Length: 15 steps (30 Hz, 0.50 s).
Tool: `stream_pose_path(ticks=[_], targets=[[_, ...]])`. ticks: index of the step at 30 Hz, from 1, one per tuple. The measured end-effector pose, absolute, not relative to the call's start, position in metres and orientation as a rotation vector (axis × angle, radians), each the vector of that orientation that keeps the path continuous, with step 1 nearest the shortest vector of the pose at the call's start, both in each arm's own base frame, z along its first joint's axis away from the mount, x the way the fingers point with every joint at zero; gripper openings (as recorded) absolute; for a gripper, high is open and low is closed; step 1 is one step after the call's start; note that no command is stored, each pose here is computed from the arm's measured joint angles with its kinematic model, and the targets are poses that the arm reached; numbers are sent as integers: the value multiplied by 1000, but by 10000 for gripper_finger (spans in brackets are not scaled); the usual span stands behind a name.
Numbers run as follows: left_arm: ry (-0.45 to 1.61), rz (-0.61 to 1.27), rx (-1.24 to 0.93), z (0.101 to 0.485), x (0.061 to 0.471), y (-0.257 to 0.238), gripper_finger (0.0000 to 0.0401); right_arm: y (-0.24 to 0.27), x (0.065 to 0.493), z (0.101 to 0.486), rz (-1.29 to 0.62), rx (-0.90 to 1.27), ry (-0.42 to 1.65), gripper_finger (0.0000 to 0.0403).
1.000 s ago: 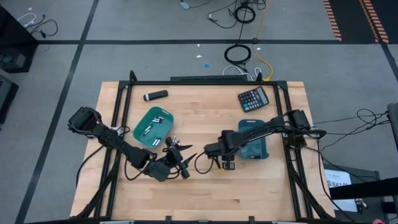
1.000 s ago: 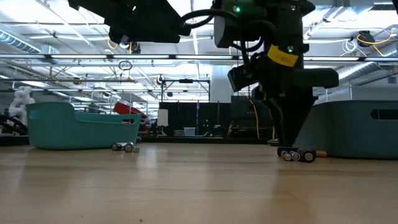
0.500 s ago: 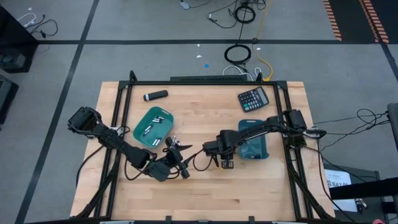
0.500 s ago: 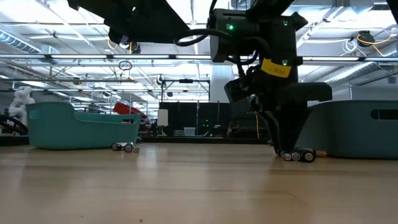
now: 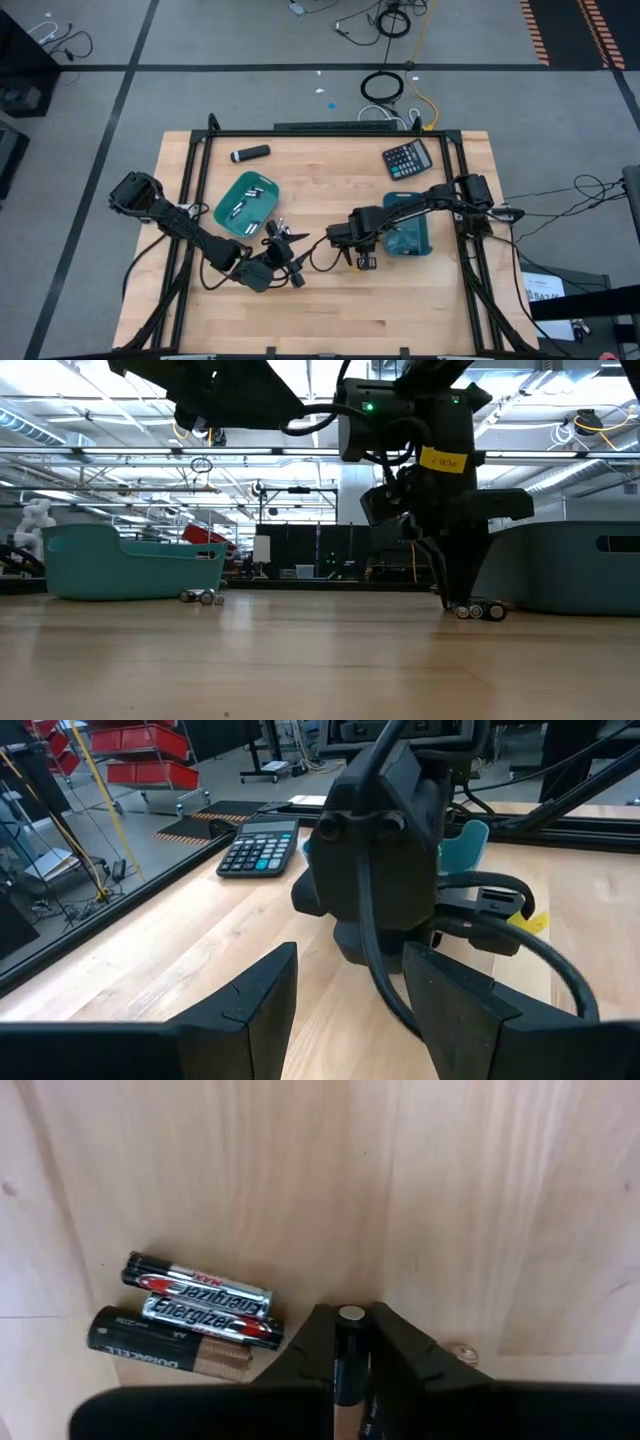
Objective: Sort batteries
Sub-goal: Put the black battery into the blue bin
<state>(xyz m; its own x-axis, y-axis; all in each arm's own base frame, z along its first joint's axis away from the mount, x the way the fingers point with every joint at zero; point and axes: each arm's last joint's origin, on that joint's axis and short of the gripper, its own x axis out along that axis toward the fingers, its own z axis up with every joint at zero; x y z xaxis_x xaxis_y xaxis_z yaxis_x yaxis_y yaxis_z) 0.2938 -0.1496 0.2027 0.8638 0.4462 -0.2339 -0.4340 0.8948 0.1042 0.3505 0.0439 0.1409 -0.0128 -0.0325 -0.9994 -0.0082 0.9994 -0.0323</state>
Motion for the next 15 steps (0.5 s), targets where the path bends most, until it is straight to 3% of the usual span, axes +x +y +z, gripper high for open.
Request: stream_pose_path(ticks=[9,15], targets=[[254,461,46,203,294,-150,194,57,367,179,-61,-167,1542,21],[246,448,23,204,292,-154,194,55,354,220,-190,-207,1574,21]])
